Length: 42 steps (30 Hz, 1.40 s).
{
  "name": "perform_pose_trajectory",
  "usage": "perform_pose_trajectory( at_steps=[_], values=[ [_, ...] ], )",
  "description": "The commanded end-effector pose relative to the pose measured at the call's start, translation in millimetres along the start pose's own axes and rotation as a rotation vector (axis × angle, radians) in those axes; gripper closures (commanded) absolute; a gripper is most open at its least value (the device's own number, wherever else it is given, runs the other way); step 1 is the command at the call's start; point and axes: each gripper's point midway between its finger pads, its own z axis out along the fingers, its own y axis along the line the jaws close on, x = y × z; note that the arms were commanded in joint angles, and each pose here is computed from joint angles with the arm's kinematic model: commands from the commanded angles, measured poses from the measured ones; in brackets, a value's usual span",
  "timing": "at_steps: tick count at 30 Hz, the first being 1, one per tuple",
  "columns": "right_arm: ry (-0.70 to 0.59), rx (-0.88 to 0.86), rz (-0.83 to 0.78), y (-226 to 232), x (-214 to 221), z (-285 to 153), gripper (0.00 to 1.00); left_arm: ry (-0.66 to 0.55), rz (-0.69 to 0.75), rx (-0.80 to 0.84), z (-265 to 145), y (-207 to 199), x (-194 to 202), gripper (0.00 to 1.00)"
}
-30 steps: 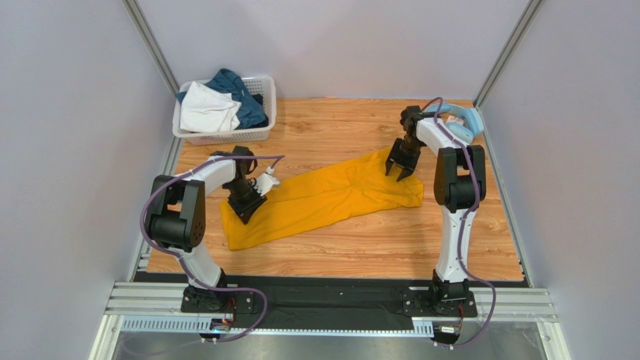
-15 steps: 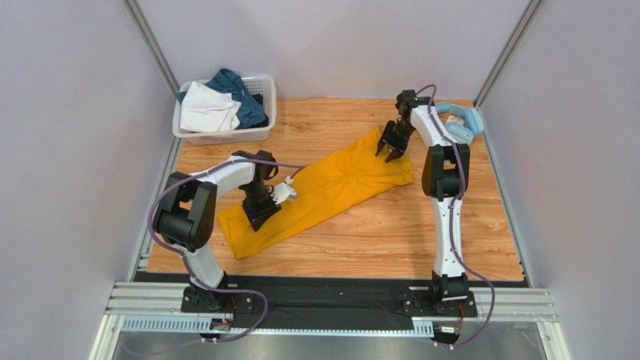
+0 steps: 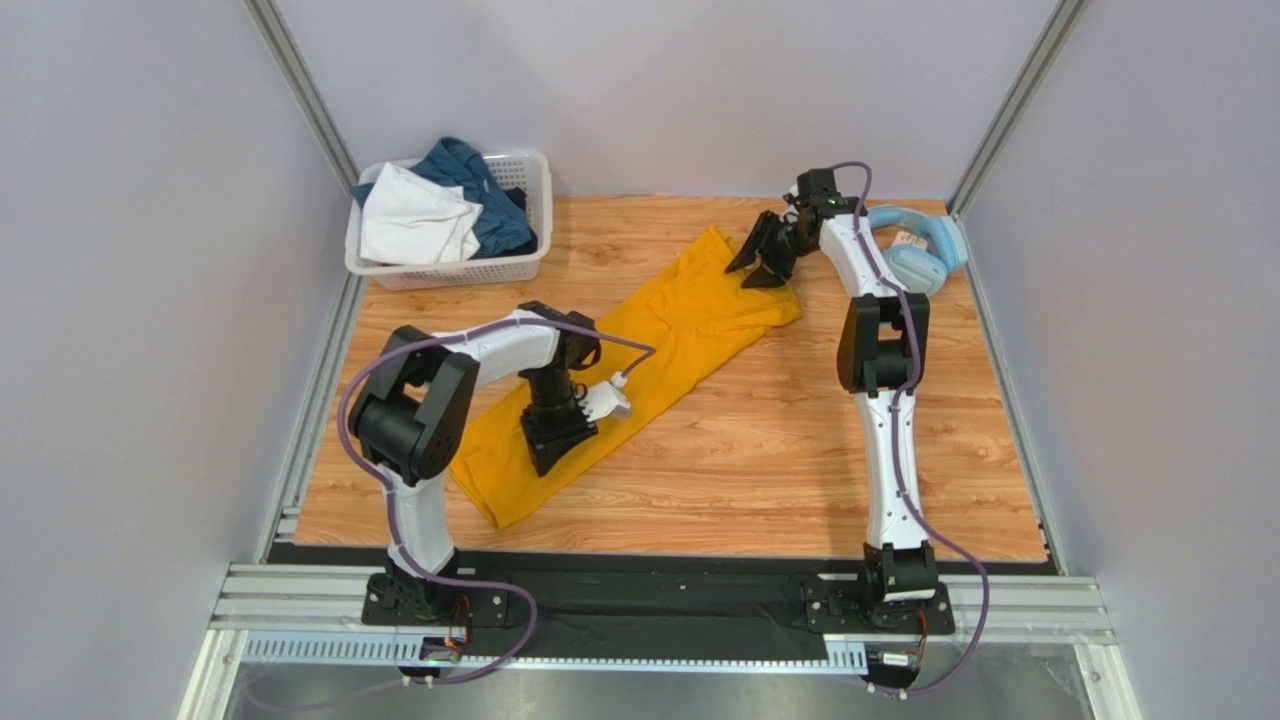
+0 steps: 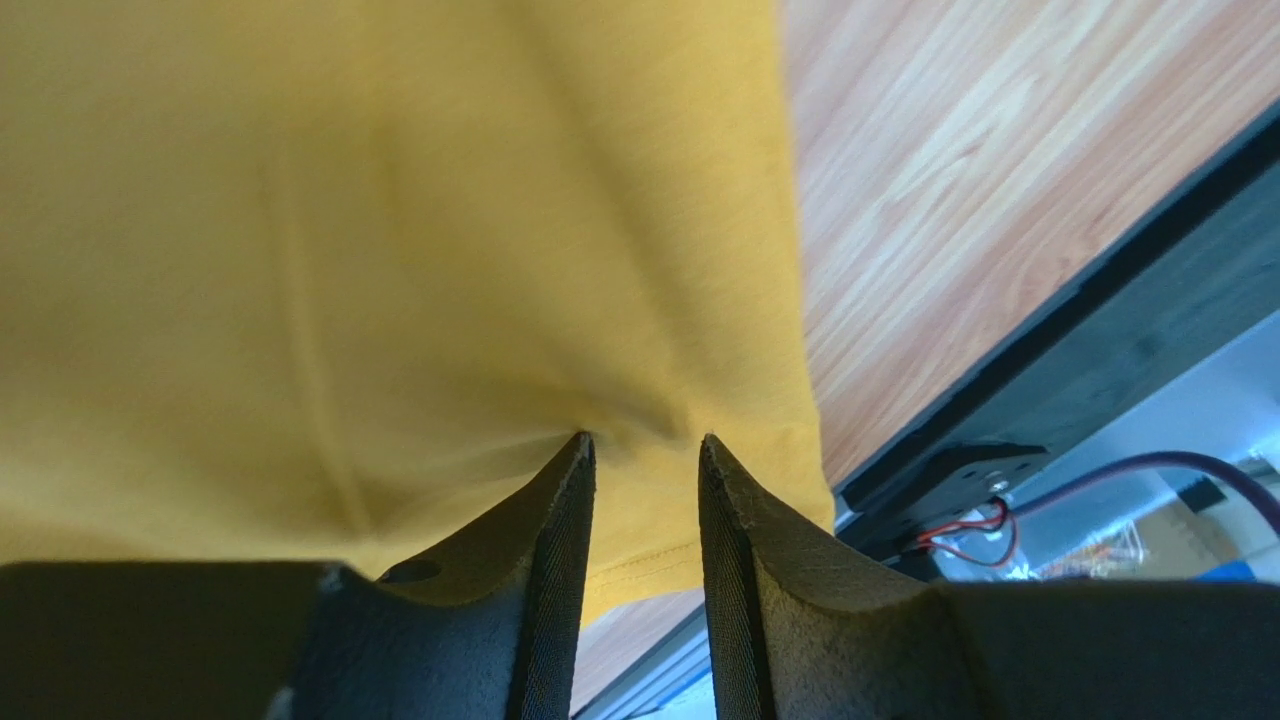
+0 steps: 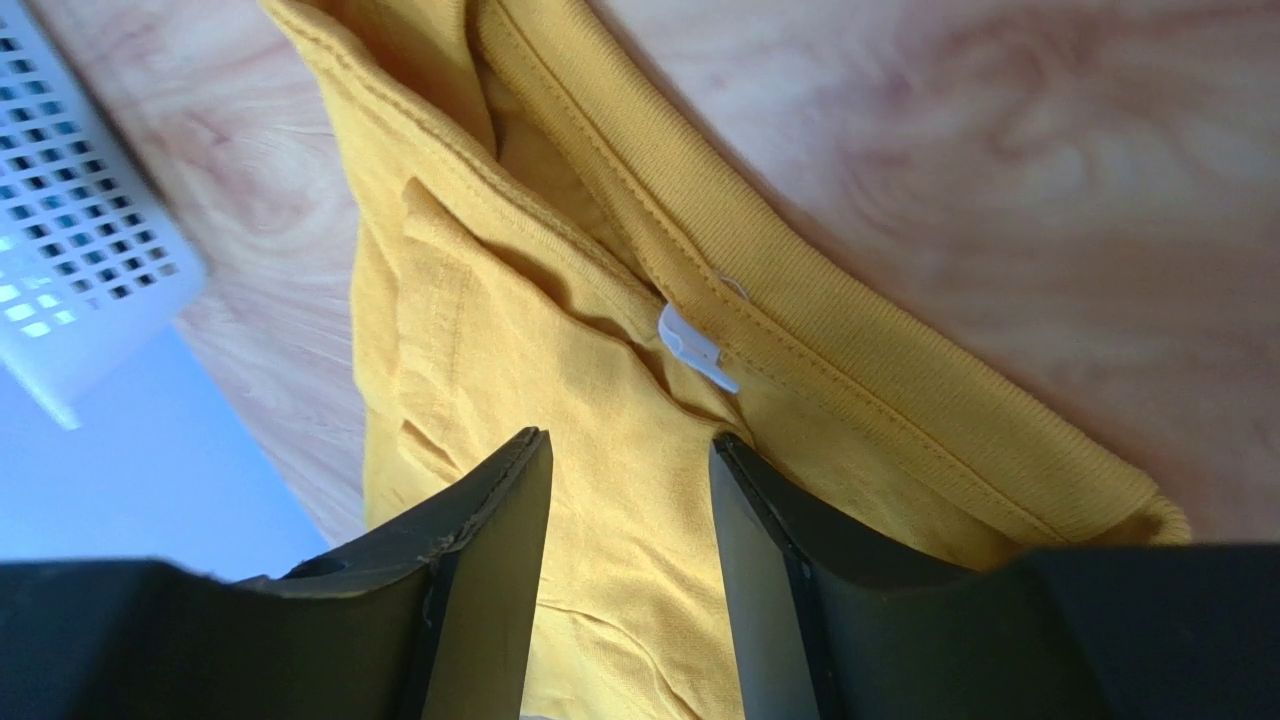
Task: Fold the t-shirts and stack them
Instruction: Fold the tshirt
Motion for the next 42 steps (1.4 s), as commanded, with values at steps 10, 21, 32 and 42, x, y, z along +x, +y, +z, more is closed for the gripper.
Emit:
perform_pose_trajectory(
  at_steps=[10, 21, 32, 42],
  values=[
    [-0.112, -0.295, -0.037, 46, -48, 0, 0.45, 0.055, 0.151, 0.203, 24, -69, -55, 0.62],
    [-0.099, -0.366, -0.052, 71, -43, -10, 0.46, -0.133, 0.232, 0.339, -10, -115, -142, 0.61],
    [-0.201, -0.108, -0.119, 77, -15, -89, 0.36, -0.366, 0.302, 0.128, -107, -99, -165, 0.61],
    [-0.083, 0.182, -0.134, 13, 77, -88, 0.34, -0.258, -0.009, 0.009, -56, 7, -86, 0.62]
  ],
)
